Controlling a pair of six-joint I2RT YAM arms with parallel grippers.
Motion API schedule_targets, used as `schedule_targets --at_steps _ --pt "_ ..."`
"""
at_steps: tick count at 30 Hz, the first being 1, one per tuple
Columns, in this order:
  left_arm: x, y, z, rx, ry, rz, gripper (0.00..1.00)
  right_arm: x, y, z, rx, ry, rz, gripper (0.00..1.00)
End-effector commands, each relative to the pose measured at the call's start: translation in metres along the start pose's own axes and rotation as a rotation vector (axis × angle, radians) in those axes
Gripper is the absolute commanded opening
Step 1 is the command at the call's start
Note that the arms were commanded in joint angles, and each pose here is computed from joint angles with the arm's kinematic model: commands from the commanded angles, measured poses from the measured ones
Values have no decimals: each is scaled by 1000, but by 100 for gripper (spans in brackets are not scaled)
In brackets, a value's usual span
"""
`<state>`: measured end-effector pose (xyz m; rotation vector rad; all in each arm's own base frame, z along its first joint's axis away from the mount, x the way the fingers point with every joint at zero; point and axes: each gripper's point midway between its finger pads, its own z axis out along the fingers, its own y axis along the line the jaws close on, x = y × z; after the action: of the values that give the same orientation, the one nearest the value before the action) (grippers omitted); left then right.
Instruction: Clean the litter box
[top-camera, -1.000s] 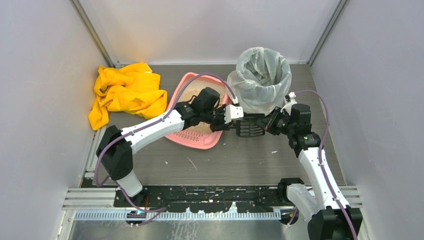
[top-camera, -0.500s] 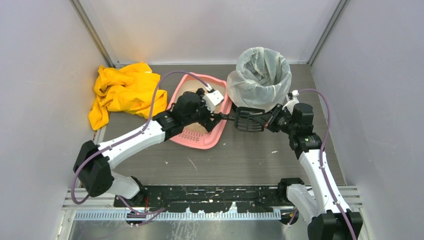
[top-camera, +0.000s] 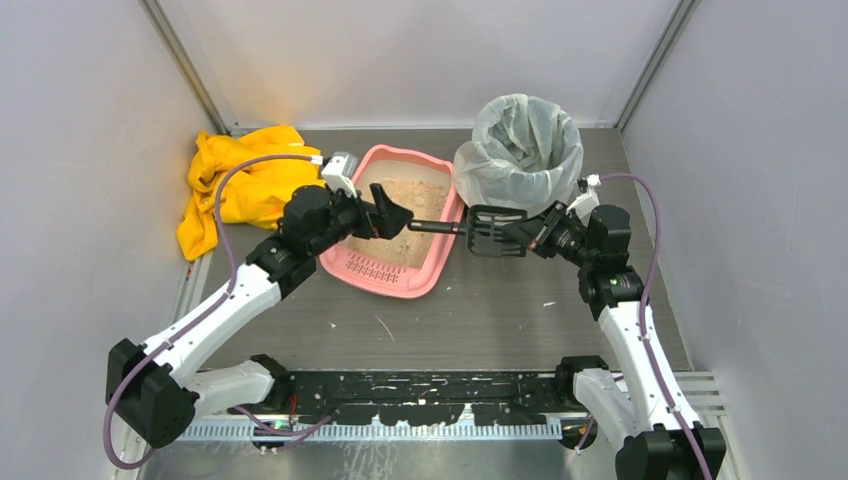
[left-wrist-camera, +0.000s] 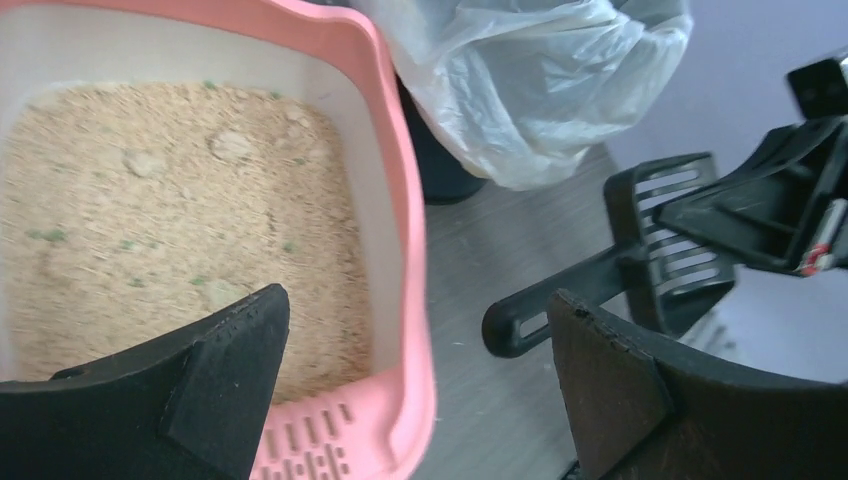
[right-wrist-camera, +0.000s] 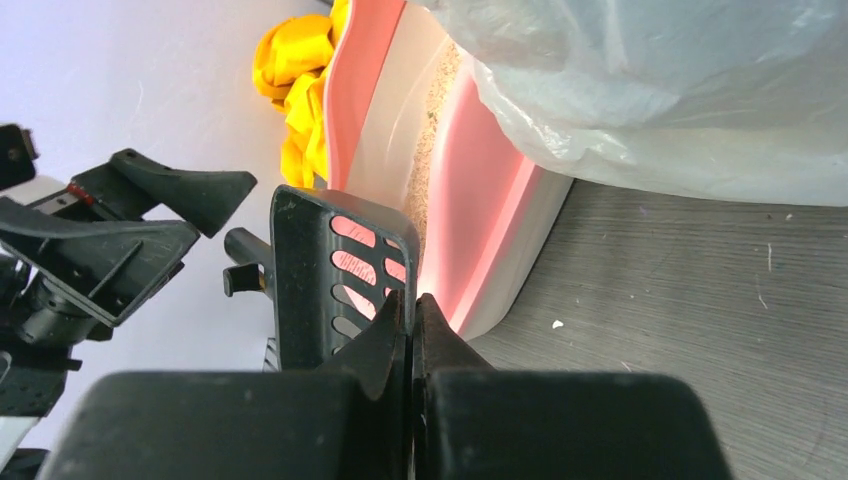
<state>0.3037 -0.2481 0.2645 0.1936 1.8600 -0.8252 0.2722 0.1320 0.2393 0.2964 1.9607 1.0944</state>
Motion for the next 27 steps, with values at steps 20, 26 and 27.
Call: schedule_targets --at_steps 20,26,27 --pt "-20 -61 -19 531 -74 -651 89 -11 36 0 -107 -18 -154 1" --pt "-19 -77 -26 626 -103 -615 90 -9 43 8 -112 -13 -188 1" --pt "-19 -81 -28 645 -104 -613 90 -9 44 9 -112 -12 -195 1"
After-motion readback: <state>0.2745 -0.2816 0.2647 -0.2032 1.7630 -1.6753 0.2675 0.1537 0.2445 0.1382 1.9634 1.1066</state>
